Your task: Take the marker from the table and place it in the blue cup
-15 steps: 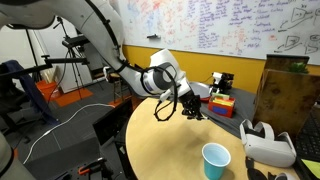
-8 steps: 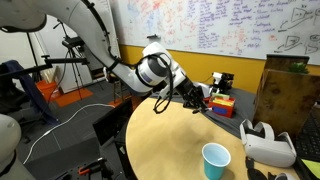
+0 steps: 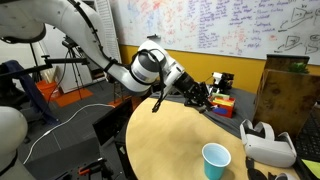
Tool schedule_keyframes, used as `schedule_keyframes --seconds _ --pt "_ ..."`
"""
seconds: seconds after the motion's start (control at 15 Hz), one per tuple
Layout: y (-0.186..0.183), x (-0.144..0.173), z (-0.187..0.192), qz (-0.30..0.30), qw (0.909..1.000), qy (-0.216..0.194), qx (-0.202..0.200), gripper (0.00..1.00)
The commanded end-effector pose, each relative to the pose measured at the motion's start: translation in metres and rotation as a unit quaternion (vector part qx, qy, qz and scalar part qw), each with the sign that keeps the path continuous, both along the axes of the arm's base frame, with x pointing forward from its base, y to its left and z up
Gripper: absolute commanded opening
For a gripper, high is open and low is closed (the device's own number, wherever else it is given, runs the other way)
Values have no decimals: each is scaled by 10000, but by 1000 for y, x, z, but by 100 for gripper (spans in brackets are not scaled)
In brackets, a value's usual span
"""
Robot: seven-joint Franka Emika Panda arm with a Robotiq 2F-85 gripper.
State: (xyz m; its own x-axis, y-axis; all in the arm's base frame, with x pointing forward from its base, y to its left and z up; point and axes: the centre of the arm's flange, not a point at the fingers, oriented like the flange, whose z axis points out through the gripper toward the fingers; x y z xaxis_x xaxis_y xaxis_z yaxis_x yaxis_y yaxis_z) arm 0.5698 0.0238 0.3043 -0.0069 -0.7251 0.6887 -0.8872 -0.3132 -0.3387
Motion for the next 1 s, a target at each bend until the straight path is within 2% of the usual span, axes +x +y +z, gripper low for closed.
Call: schedule_keyframes --seconds 0.0,0.47,0.93 --pt "-18 -15 -1 -376 9988 -264 -184 3" --pt "-55 -25 -9 -1137 9923 -415 -258 3" --pt "-74 -36 -10 -1530 9864 -480 -368 3"
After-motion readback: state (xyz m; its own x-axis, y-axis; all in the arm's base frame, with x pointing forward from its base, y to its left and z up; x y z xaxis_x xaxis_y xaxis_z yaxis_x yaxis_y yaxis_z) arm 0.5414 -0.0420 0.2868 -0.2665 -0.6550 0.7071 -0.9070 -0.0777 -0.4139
